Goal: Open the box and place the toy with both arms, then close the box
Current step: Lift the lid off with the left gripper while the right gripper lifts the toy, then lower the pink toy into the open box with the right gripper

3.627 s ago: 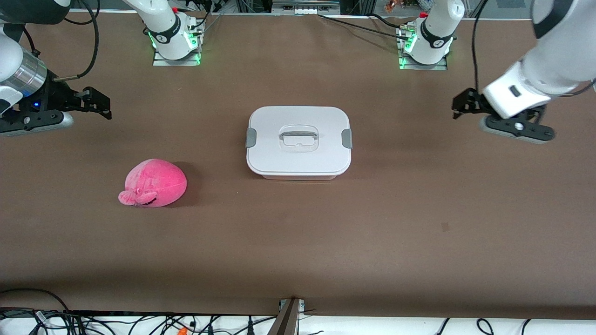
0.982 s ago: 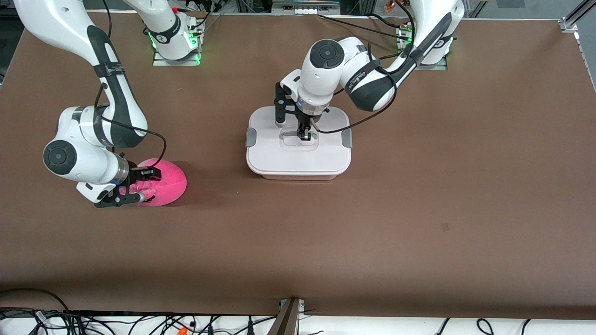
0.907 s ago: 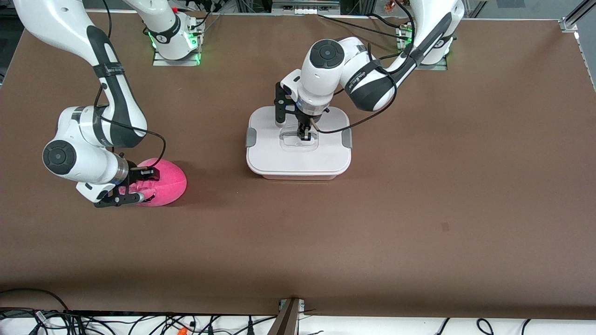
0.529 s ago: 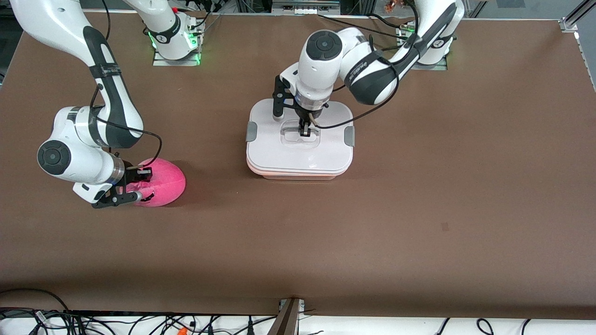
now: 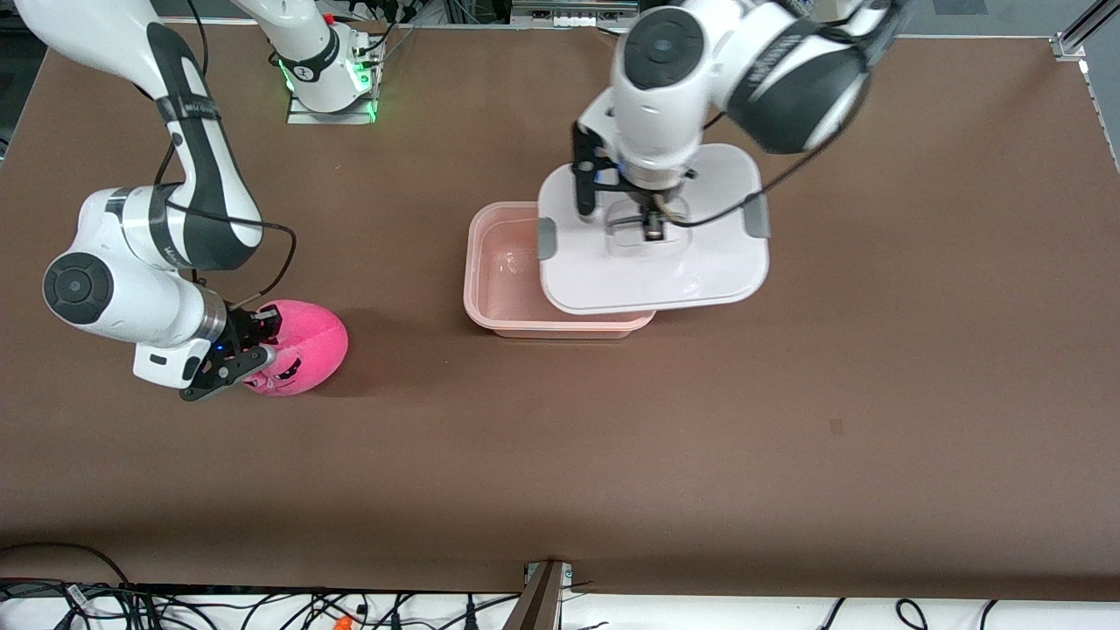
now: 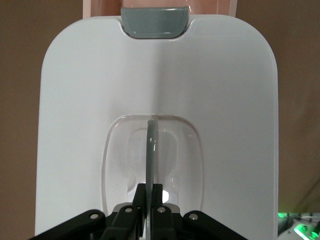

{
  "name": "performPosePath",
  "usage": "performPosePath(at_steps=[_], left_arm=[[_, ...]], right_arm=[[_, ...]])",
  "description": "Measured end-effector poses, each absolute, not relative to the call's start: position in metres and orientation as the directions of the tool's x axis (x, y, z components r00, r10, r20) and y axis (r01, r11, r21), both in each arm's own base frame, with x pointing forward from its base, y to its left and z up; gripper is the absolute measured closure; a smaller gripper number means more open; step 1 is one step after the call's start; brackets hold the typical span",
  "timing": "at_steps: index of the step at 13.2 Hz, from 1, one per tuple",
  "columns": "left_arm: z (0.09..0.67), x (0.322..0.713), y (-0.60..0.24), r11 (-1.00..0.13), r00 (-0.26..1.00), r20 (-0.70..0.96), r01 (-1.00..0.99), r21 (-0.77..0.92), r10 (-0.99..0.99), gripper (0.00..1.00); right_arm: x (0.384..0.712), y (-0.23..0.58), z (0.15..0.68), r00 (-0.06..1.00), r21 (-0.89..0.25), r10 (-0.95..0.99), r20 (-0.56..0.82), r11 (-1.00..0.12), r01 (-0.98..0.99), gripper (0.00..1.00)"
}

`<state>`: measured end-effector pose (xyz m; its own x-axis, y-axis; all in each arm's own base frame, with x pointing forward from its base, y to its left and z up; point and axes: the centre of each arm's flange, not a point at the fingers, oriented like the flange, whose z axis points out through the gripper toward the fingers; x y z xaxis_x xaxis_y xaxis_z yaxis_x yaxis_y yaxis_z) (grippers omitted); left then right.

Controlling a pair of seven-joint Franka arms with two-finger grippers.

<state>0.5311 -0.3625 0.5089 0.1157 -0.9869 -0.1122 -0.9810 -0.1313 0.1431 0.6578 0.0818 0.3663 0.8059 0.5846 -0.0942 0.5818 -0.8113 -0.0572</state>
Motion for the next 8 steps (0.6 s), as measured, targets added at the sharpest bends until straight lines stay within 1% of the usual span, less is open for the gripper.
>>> performPosePath(at_steps=[2,4,6,8], left_arm=[[0.524,0.566,-0.298,-0.167,0.15,-0.107,-0.972,0.165,-0.983,0.93],[0.536,0.595,-0.225,-0.142,0.13,-0.082,-0.975,0.17,-0.988,0.93],[0.538,0.619,-0.144,-0.102,0.094,-0.054,-0.978,0.18,-0.994,0.93],[0.534,0.631,-0.082,-0.061,0.057,-0.03,-0.979,0.194,-0.998,0.93]], right_arm=[[0.654,0.137,0.409,0.712,-0.059,0.696,-0.093,-0.718,0.694,0.91],[0.637,0.214,0.45,0.605,-0.035,0.792,-0.087,-0.609,0.792,0.91],[0.604,0.304,0.478,0.47,0.027,0.878,-0.088,-0.47,0.882,0.91],[0.56,0.383,0.491,0.342,0.075,0.935,-0.094,-0.336,0.939,0.91]])
